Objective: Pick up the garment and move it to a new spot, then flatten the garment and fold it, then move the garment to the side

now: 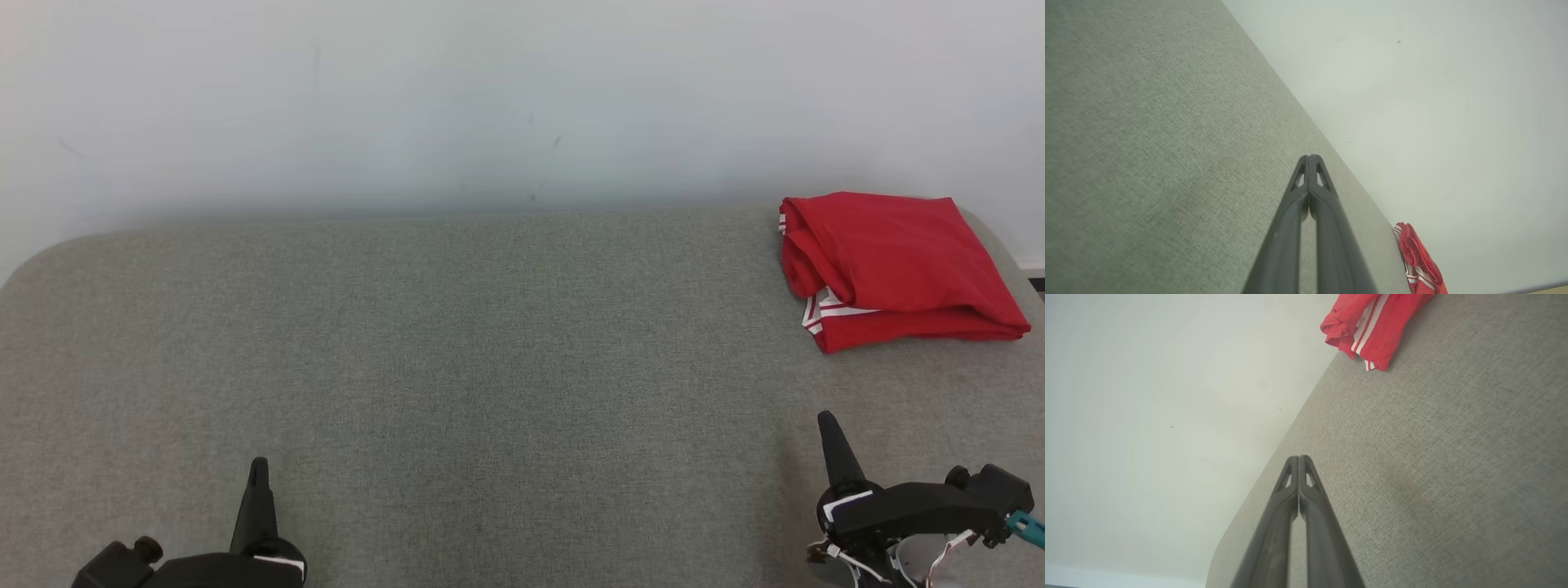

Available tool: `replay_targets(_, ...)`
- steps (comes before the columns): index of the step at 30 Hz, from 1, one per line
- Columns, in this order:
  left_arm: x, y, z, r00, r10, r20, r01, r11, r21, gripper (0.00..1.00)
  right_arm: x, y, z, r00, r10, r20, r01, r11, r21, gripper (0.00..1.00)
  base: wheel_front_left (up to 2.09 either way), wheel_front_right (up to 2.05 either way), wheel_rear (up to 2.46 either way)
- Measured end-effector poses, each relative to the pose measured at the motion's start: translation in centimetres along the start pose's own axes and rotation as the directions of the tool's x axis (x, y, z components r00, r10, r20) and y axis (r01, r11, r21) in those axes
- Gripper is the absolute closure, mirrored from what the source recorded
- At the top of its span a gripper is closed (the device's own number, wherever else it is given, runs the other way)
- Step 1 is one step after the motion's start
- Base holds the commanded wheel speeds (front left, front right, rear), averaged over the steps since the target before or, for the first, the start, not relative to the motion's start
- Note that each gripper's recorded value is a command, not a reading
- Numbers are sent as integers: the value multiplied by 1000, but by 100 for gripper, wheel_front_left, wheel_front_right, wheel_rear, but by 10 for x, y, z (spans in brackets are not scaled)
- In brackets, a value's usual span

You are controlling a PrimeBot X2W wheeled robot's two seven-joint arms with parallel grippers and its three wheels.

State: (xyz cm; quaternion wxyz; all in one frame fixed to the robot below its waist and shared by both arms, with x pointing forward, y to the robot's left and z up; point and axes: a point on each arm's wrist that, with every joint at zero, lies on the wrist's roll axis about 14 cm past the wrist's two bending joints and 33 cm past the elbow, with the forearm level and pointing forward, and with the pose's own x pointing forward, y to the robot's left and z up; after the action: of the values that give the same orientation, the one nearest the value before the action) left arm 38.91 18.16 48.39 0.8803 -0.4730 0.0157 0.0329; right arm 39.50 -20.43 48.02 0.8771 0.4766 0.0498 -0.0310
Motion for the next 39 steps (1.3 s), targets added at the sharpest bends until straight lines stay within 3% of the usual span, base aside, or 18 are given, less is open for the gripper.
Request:
replay_targets(18, 12, -9, 2, 1000, -13, -3, 12, 981, -192, 100, 11, 5, 12, 1000, 15, 5, -16, 983, 182, 100, 0, 0, 0)
replay_targets(39, 23, -20, 4, 1000, -31, -4, 27, 929, -370, 100, 19, 10, 23, 999, 39, 14, -41, 931, 363, 100, 0, 0, 0)
